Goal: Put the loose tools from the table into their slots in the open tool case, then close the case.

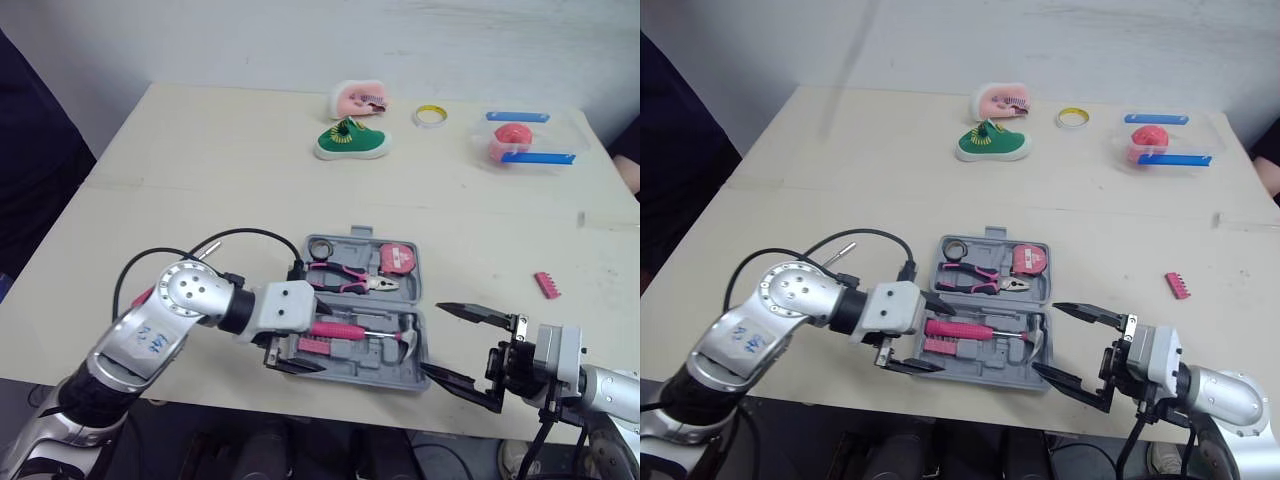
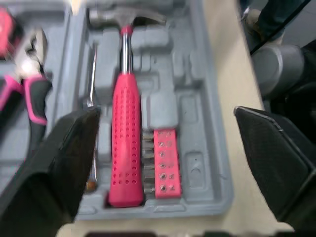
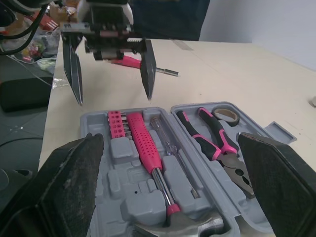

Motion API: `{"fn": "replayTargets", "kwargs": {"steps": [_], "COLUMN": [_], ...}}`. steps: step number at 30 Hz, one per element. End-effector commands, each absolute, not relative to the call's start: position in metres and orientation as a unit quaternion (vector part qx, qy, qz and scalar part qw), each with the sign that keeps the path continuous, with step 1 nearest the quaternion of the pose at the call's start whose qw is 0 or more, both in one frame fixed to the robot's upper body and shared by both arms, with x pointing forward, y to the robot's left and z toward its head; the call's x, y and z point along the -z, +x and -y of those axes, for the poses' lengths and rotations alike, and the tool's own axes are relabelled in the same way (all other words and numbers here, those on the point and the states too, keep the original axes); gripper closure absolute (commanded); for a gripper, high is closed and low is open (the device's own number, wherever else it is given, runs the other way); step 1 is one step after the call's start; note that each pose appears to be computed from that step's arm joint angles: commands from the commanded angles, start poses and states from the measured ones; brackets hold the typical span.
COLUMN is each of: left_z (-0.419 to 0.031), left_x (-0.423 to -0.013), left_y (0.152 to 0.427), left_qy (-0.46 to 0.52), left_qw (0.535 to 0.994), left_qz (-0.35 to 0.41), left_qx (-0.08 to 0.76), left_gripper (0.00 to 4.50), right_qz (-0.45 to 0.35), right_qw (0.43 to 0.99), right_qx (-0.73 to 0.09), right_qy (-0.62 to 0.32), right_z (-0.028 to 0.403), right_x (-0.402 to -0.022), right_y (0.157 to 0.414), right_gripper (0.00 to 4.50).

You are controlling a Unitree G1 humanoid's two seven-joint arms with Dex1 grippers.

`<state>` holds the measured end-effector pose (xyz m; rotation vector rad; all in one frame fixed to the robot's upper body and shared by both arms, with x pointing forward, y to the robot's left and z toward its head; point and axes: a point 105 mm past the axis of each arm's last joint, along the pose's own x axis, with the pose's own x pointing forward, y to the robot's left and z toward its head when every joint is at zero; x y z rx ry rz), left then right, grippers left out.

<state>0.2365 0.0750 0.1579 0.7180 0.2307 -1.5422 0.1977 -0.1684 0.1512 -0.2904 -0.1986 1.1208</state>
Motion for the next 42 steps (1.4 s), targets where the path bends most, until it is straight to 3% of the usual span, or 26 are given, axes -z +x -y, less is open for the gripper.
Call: {"fn": "replayTargets", "kwargs": {"steps": [1, 5, 6, 10, 15, 16, 42], "left_z": [-0.080, -0.090, -0.094, -0.104, -0.102, -0.102, -0.109], "left_x": [-0.171, -0.184, -0.186, -0.188, -0.184, -0.178, -0.091], "left_y": [0.236, 0.246, 0.249, 0.254, 0.256, 0.256, 0.253], "left_qy": [0.310, 0.258, 0.235, 0.169, 0.140, 0.146, 0.207], "left_qw": [0.662, 0.686, 0.696, 0.716, 0.730, 0.729, 0.714], "left_qz": [-0.067, 0.016, 0.033, 0.062, 0.068, 0.060, -0.108], "left_qx": [0.679, 0.680, 0.678, 0.675, 0.665, 0.666, 0.660], "left_gripper": [0.23, 0.23, 0.47, 1.92, 4.29, 4.40, 4.40], "right_qz": [0.114, 0.113, 0.113, 0.112, 0.109, 0.108, 0.103], "right_qw": [0.825, 0.827, 0.828, 0.831, 0.835, 0.836, 0.838], "right_qx": [-0.534, -0.531, -0.529, -0.524, -0.518, -0.516, -0.513], "right_qy": [-0.144, -0.144, -0.145, -0.148, -0.150, -0.150, -0.154], "right_z": [0.162, 0.160, 0.161, 0.163, 0.166, 0.167, 0.174], "right_x": [-0.167, -0.171, -0.171, -0.171, -0.169, -0.168, -0.160], "right_y": [0.195, 0.196, 0.196, 0.199, 0.201, 0.201, 0.199], "right_gripper": [0.00, 0.00, 0.00, 0.00, 0.00, 0.00, 0.00]}}
